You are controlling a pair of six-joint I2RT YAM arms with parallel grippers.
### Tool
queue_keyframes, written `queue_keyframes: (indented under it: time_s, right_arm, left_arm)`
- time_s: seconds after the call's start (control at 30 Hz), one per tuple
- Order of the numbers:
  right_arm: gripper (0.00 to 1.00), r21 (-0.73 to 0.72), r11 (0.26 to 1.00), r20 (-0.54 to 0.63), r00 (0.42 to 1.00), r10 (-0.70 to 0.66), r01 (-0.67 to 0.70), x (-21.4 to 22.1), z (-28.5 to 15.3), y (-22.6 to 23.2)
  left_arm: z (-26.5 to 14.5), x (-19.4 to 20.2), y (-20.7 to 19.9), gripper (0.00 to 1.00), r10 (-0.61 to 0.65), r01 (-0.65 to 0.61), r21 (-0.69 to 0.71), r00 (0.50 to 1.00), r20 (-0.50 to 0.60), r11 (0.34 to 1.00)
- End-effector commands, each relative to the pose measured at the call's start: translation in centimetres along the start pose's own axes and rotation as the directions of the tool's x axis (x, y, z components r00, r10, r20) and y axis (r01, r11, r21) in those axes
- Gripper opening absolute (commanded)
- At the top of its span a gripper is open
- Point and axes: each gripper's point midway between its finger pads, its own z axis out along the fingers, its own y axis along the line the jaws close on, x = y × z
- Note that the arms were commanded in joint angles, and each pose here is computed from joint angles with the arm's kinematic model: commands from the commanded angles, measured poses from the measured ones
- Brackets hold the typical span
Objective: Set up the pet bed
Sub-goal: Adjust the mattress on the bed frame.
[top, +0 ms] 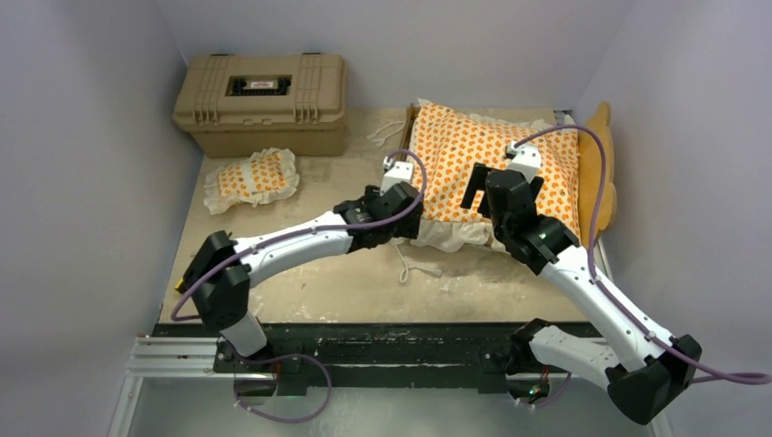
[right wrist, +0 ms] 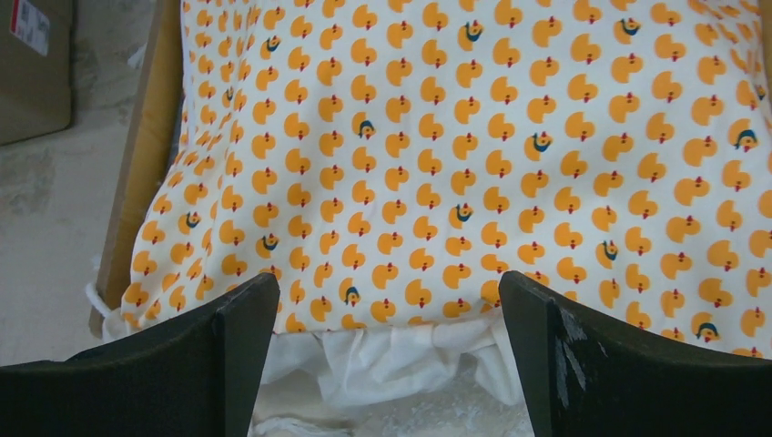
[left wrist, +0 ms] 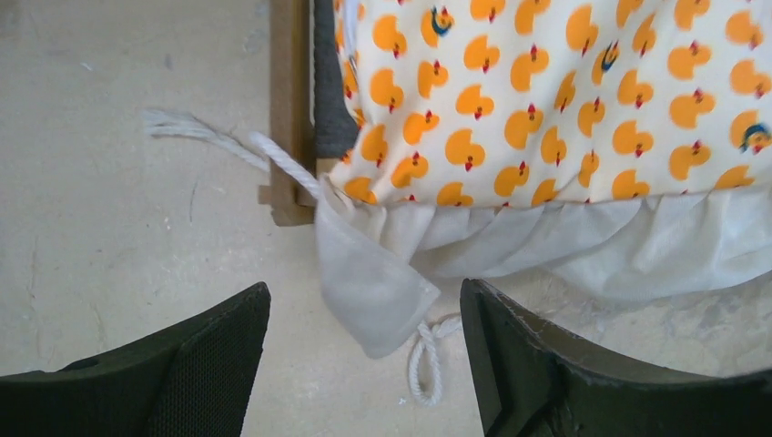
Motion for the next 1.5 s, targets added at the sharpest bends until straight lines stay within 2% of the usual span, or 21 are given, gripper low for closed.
queue_keyframes:
  time_s: [0.0,0.23,0.3,0.33,0.43,0.47,0.63,0.8,1.0,1.13,1.23,1.4,1.47]
  right_arm:
    - [0.95,0.062,0.997,0.073,0.997,0.04,-0.044,-2.2,-0.8,-1.6]
    - [0.95,0.05,0.997,0.054,0.997,0.048,-0.051,-1.1,-0.8,-1.8]
    - [0.95,0.048,0.997,0.05,0.998,0.05,-0.052,-1.0,-0.7,-1.8]
    - [0.95,0.047,0.998,0.049,0.998,0.05,-0.052,-0.9,-0.7,-1.8]
    - [0.95,0.048,0.998,0.054,0.997,0.048,-0.05,-1.1,-0.7,-1.9]
    - [0.95,0.049,0.998,0.056,0.997,0.047,-0.049,-1.1,-0.8,-1.9]
    - [0.95,0.056,0.998,0.037,0.999,0.028,-0.03,-0.7,-0.6,-2.1]
    - [0.97,0.059,0.998,-0.036,0.999,0.023,-0.021,1.0,-0.2,-2.3]
    - [0.98,0.048,0.997,-0.133,0.989,0.061,-0.055,2.4,-0.4,-1.8]
    - [0.98,0.11,0.985,-0.251,0.955,0.157,-0.133,5.7,-0.8,-2.1]
    - [0.91,0.132,0.965,-0.314,0.914,0.256,-0.225,8.6,-1.3,-2.1]
    - [0.75,0.184,0.928,-0.296,0.882,0.368,-0.325,10.5,-1.4,-3.0]
    - [0.72,0.221,0.914,-0.287,0.873,0.394,-0.339,11.0,-1.3,-3.5]
  left_arm:
    - [1.1,1.5,-0.6,0.74,-0.012,0.014,-0.102,1.0,0.017,0.995]
    - [2.9,3.1,-0.6,0.67,-0.009,0.013,-0.152,1.0,0.023,0.988]
    - [3.0,3.1,-0.9,0.62,-0.009,0.013,-0.151,1.0,0.028,0.989]
    - [3.0,3.1,-0.9,0.53,-0.006,0.011,-0.154,1.0,0.029,0.988]
    - [2.3,2.8,-0.3,0.11,-0.003,0.01,-0.17,0.999,0.039,0.985]
    - [2.0,2.7,0.1,0.0,-0.002,0.009,-0.175,0.999,0.043,0.984]
    - [-0.4,1.1,1.7,0.0,-0.001,0.017,-0.197,0.997,0.08,0.98]
    - [-2.1,-0.7,3.3,0.0,0.0,0.024,-0.208,0.994,0.113,0.978]
    - [-0.7,-1.5,5.1,0.0,-0.016,0.03,-0.2,0.997,0.072,0.979]
    - [-0.1,-1.7,5.1,0.0,-0.015,0.026,-0.183,0.998,0.062,0.983]
    - [0.1,-1.6,4.9,0.0,-0.017,0.027,-0.16,0.998,0.064,0.987]
    - [0.6,-1.1,4.1,0.0,-0.025,0.03,-0.106,0.998,0.055,0.994]
    - [0.8,-0.9,3.7,0.0,-0.024,0.027,-0.087,0.999,0.046,0.996]
